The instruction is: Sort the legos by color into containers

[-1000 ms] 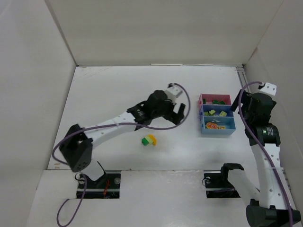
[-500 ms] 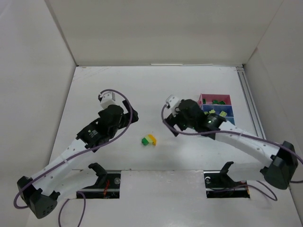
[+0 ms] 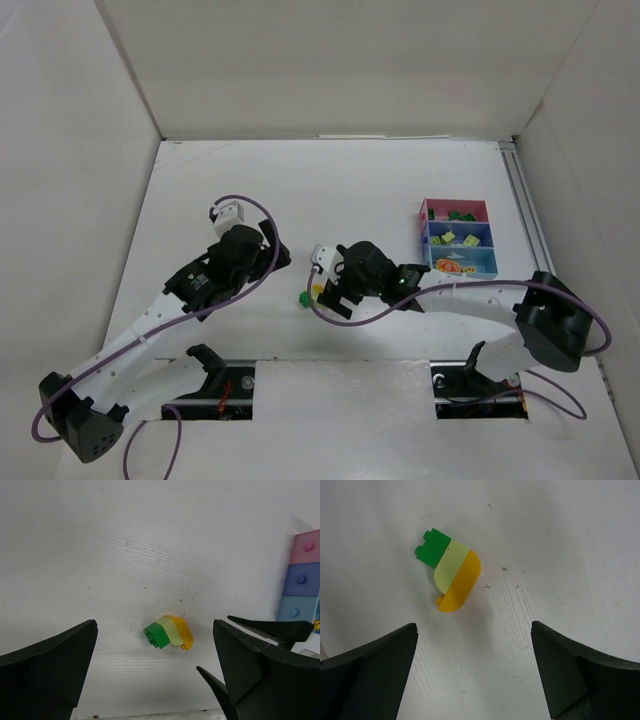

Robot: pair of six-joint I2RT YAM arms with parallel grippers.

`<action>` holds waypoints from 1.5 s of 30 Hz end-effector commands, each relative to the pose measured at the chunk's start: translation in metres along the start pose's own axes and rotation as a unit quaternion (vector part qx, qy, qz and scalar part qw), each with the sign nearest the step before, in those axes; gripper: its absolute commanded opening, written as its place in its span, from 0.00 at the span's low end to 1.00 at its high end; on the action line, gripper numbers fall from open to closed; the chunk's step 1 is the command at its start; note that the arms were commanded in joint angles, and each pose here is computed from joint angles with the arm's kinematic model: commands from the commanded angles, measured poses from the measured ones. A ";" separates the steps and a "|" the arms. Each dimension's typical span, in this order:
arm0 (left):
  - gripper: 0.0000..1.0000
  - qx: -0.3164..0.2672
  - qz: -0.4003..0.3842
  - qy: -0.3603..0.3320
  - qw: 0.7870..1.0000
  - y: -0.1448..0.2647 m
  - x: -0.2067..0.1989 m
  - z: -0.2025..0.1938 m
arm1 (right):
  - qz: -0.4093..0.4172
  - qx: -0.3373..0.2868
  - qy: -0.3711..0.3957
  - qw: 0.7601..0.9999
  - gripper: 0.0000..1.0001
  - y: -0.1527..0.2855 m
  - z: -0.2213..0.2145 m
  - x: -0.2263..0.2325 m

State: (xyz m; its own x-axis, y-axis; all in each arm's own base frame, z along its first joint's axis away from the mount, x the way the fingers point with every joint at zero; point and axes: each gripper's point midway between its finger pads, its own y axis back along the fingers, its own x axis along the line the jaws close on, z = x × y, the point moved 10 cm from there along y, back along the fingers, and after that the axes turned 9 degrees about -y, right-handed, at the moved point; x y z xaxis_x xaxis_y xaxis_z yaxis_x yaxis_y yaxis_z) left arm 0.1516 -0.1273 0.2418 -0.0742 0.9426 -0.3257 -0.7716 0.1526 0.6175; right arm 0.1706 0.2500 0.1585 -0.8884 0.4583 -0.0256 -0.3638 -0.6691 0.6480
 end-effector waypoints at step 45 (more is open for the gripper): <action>1.00 0.027 -0.244 -0.021 0.969 0.022 -0.006 -0.029 | -0.066 -0.189 -0.087 0.976 0.36 0.012 0.057 0.008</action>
State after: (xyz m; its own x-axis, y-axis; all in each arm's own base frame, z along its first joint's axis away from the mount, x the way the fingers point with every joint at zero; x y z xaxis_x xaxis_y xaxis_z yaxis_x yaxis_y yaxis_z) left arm 0.1188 -0.1274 0.2312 0.1633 0.8615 -0.4808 -0.7035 0.4433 0.5554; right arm 0.1791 0.2807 0.1673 -0.8217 0.5697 -0.0141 -0.5085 -0.7218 0.4695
